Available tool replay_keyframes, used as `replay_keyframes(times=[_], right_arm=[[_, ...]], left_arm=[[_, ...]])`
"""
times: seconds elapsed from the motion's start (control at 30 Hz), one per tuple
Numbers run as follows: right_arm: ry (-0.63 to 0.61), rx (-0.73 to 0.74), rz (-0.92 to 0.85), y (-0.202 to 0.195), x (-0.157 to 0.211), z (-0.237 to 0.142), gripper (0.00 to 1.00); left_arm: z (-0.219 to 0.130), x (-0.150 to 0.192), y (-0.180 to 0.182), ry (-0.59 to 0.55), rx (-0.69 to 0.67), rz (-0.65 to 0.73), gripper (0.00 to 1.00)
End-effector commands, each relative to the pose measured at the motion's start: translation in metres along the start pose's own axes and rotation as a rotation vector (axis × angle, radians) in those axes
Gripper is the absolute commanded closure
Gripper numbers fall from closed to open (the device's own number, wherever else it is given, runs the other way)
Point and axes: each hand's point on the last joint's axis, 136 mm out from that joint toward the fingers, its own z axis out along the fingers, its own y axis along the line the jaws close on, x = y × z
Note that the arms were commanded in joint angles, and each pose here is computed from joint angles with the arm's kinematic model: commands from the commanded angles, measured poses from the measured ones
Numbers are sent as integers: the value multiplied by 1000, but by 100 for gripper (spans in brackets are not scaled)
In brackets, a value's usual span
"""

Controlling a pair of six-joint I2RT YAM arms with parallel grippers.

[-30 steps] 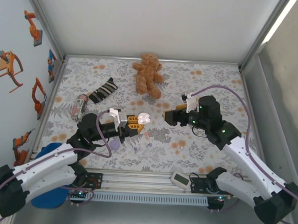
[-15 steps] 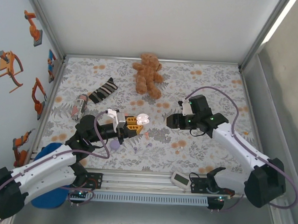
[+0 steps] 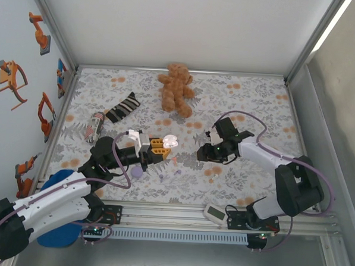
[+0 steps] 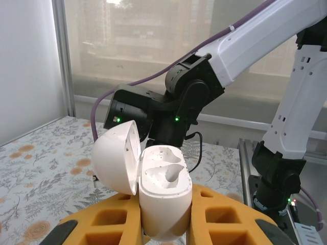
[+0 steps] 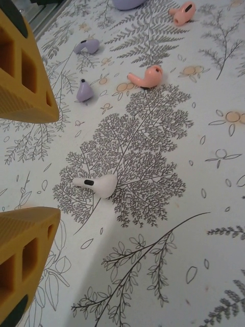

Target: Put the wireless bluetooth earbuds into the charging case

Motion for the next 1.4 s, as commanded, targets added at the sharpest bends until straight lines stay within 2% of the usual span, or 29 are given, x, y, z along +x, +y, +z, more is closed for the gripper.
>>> replay_keyframes(times=[0.0, 0.6, 1.37], right_arm=[[13, -15, 7, -2, 2, 5, 56], [70, 15, 4, -7, -1, 30, 69], [95, 57, -13, -11, -4, 40, 76]], left_arm=[[0, -3, -2, -24, 1, -2, 100], [-2, -3, -1, -18, -11, 0, 100], [-6, -1, -2, -13, -19, 0, 100]])
